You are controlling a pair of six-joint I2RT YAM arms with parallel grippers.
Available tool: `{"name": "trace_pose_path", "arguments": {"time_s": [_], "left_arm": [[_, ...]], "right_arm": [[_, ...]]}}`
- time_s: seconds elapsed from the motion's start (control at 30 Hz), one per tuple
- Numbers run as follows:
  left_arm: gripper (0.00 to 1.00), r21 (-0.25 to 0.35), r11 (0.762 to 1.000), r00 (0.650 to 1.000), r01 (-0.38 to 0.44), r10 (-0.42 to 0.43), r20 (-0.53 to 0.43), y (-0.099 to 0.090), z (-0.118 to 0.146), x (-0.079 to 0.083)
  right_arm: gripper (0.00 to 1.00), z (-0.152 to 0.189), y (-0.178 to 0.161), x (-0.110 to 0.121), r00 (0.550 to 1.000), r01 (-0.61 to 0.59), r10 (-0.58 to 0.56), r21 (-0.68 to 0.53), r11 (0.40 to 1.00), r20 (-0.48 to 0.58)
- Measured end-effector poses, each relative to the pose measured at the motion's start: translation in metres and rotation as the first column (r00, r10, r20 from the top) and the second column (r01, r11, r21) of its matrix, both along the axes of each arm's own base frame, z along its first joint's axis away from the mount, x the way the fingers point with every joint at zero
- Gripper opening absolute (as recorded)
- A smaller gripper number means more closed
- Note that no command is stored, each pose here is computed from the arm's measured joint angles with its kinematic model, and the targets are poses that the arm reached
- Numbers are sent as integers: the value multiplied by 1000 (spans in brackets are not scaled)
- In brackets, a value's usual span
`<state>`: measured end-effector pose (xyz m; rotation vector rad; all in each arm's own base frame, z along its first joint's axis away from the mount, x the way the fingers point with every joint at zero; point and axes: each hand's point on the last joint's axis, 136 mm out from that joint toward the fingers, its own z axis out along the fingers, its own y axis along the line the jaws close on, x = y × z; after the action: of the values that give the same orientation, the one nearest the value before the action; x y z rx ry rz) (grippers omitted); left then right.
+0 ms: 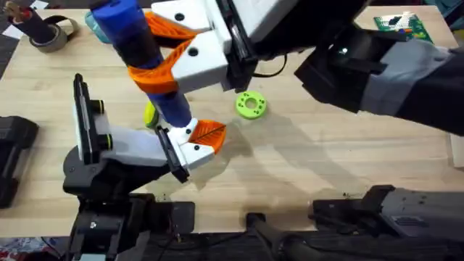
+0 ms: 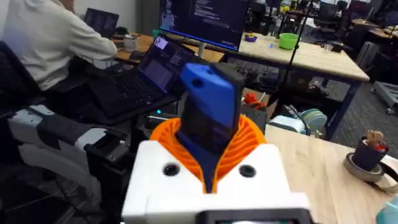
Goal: Pick up the gripper from the table and insert it into the empty holder that is missing its gripper. Then pick up a screw, insert it into the mounting hole, and use the screwdriver to tighten it. Finally, clean up the table by picking up the vegetable and placing it into the bucket.
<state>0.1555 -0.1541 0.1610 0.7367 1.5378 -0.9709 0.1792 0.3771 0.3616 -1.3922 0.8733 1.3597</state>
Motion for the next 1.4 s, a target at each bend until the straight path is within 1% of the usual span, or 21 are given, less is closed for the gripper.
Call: {"name": "trace_pose_path", "arguments": {"time_s": [0.47,1.4], "left_arm": [[11,0,1000,1000,0,0,0,0,0,0],[11,0,1000,1000,0,0,-3,0,0,0]], "right_arm": [[45,-2,1,1,1000,-2,2,-10,1000,-28],[46,-9,-1,3,999,7,-8,-14,1000,-34]]}}
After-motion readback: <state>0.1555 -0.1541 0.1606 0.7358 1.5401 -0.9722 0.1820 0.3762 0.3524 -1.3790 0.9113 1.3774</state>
